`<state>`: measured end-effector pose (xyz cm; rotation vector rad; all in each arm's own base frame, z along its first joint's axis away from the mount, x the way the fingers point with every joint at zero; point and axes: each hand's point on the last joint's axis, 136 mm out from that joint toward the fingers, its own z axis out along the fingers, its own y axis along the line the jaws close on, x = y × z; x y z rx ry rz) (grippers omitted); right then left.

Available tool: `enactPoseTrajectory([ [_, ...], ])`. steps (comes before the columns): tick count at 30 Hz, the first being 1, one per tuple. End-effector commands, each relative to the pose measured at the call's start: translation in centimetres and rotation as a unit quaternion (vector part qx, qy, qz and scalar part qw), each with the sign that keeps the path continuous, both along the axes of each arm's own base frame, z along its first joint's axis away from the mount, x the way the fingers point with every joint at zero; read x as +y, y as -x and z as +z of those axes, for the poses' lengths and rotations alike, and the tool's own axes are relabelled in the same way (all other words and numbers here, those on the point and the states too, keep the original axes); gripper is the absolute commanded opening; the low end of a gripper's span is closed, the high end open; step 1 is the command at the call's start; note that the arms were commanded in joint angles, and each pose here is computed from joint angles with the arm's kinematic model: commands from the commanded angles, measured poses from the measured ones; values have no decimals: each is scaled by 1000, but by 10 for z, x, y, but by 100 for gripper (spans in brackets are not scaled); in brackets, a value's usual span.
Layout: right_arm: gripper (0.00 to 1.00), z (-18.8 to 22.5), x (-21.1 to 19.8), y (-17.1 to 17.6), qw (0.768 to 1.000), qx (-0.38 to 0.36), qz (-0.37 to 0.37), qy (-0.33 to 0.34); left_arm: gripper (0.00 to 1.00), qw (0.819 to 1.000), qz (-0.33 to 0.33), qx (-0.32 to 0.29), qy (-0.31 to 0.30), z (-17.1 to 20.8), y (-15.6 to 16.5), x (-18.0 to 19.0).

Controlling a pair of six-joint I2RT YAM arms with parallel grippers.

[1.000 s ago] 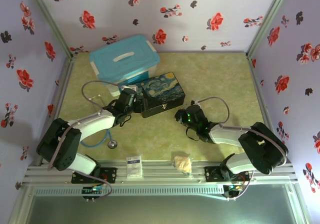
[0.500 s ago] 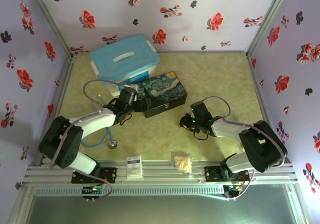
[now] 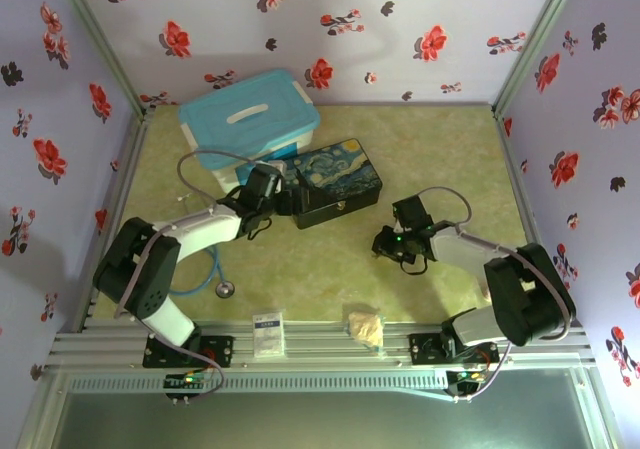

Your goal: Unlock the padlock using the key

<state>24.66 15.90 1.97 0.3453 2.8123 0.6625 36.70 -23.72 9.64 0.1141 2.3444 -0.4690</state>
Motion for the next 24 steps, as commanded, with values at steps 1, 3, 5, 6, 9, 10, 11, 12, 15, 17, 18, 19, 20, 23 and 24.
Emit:
enactPoseTrajectory([
  [1, 30, -1, -17, 8, 999, 16, 10, 43, 85, 1000, 0, 1, -6, 5, -7, 2],
  [3, 30, -1, -18, 7, 999, 14, 12, 49, 85, 1000, -3, -5, -7, 13, -9, 2],
  [5, 30, 0, -20, 6, 998, 11, 15, 55, 85, 1000, -6, -10, -8, 20, -10, 1],
  [6, 30, 1, -21, 5, 998, 11, 16, 60, 85, 1000, -7, -12, -8, 23, -10, 1],
  [9, 33, 4, -26, 2, 997, 3, 20, 79, 85, 1000, -9, -19, -7, 32, -9, 2],
  [10, 33, 5, -29, 2, 996, 3, 23, 89, 86, 1000, -10, -20, -7, 35, -9, 2],
  [11, 34, 6, -31, 1, 995, 3, 25, 99, 86, 1000, -10, -21, -7, 37, -8, 2],
  [12, 36, 8, -35, 0, 994, 2, 26, 110, 86, 1000, -11, -23, -7, 40, -7, 3],
  [15, 45, 18, -37, -3, 993, -10, 28, 119, 86, 999, -14, -32, -7, 53, -5, 5],
  [17, 51, 25, -37, -7, 992, -23, 27, 117, 86, 999, -15, -41, -2, 67, -2, 6],
  [18, 54, 31, -38, -10, 992, -34, 25, 120, 86, 999, -14, -47, 4, 77, 0, 7],
  [19, 56, 38, -40, -14, 991, -49, 25, 126, 86, 998, -14, -55, 11, 87, 3, 9],
  [20, 60, 44, -42, -18, 989, -62, 22, 132, 86, 998, -15, -63, 19, 97, 6, 10],
  [23, 99, 78, -60, -34, 975, -132, 4, 177, 92, 995, -18, -98, 28, 126, 24, 23],
  [24, 99, 90, -68, -40, 967, -158, -3, 198, 99, 993, -6, -114, 20, 132, 31, 36],
])
